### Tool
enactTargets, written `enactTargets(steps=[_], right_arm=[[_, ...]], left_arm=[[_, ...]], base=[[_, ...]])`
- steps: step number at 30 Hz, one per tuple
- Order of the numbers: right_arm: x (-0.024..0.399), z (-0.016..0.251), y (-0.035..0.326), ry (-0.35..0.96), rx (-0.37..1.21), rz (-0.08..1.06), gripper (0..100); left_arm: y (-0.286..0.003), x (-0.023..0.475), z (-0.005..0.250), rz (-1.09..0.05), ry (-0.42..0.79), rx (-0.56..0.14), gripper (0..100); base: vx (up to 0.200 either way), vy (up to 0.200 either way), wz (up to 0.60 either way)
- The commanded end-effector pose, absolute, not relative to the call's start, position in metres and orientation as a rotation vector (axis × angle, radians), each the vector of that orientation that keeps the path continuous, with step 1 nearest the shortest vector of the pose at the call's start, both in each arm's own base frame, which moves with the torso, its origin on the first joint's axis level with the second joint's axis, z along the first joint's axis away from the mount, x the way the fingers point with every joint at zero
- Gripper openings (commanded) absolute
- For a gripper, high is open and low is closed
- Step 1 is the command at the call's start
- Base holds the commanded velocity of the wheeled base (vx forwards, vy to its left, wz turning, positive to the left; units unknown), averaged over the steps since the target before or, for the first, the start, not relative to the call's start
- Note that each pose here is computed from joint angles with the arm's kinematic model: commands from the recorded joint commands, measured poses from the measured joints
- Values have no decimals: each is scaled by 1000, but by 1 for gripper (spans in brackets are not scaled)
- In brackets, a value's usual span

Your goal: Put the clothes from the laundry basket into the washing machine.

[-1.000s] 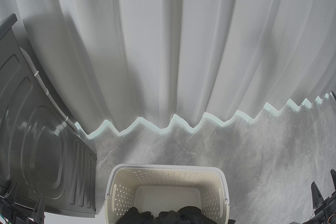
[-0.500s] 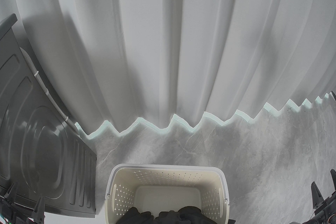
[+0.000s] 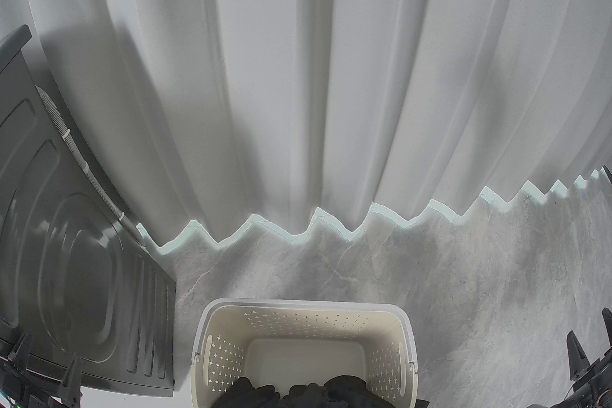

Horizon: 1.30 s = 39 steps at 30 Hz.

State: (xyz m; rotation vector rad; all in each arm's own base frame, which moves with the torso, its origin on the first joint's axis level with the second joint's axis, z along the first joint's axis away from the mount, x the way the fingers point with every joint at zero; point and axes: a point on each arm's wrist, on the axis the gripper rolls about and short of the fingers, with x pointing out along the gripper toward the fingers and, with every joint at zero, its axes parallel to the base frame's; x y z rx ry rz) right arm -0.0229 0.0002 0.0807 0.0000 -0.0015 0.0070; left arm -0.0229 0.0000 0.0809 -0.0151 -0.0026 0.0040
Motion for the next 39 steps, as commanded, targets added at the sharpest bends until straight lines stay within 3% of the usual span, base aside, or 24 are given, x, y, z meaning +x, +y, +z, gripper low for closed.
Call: enactTargets(steps=[1, 4, 39], right_arm=[[-23, 75, 0, 0, 0, 8, 100], [-23, 75, 0, 0, 0, 8, 100], [-23, 75, 0, 2, 0, 8, 100]], left_arm=[[0, -23, 76, 5, -3, -15, 100], [0, -23, 76, 5, -2, -17, 100], [0, -23, 76, 5, -3, -15, 100]], base=[[0, 0, 0], [0, 0, 0], [-200, 0, 0]])
